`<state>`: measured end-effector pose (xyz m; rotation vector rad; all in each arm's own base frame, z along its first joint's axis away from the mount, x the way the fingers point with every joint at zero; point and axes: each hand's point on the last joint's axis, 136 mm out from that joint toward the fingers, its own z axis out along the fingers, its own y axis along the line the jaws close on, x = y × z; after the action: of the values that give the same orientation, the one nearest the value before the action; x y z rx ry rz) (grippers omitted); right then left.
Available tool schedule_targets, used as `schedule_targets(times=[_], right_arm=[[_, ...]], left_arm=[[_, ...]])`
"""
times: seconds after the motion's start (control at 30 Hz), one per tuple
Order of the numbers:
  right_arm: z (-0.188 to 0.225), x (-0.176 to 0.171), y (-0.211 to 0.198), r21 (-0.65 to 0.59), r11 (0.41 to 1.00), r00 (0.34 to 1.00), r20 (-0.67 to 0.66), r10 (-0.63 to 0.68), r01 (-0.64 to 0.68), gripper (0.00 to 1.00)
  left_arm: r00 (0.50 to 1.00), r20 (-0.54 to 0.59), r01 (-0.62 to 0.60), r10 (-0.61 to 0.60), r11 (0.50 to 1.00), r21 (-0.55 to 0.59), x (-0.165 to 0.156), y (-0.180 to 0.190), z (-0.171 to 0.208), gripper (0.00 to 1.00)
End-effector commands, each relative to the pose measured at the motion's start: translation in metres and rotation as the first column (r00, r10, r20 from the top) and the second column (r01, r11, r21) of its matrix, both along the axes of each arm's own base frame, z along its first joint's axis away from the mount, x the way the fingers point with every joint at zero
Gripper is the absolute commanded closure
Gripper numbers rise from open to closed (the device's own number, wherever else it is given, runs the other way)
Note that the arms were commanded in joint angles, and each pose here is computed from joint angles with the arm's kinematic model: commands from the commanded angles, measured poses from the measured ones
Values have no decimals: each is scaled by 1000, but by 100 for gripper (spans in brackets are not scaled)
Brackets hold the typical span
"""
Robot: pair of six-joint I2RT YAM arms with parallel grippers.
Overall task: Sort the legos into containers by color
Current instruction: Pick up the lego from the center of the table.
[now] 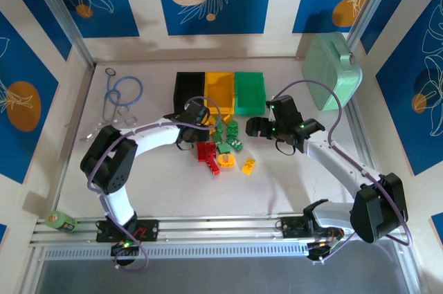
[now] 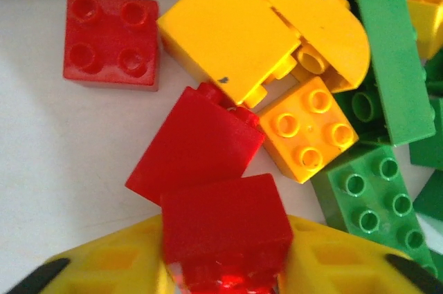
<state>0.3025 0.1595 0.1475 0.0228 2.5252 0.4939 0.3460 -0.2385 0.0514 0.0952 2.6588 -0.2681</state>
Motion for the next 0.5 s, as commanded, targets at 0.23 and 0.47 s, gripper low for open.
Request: schedule_targets(times=[0.23,0.47], right_arm=[[1,-3,1,21,1000,1000,1,-2,2,14],[2,-4,2,32,999,1000,5,-3,3,14]], left_arm=[[999,43,13,-15,998,55,-5,3,25,71],[990,141,10,-18,998,59,6,9,67,71]])
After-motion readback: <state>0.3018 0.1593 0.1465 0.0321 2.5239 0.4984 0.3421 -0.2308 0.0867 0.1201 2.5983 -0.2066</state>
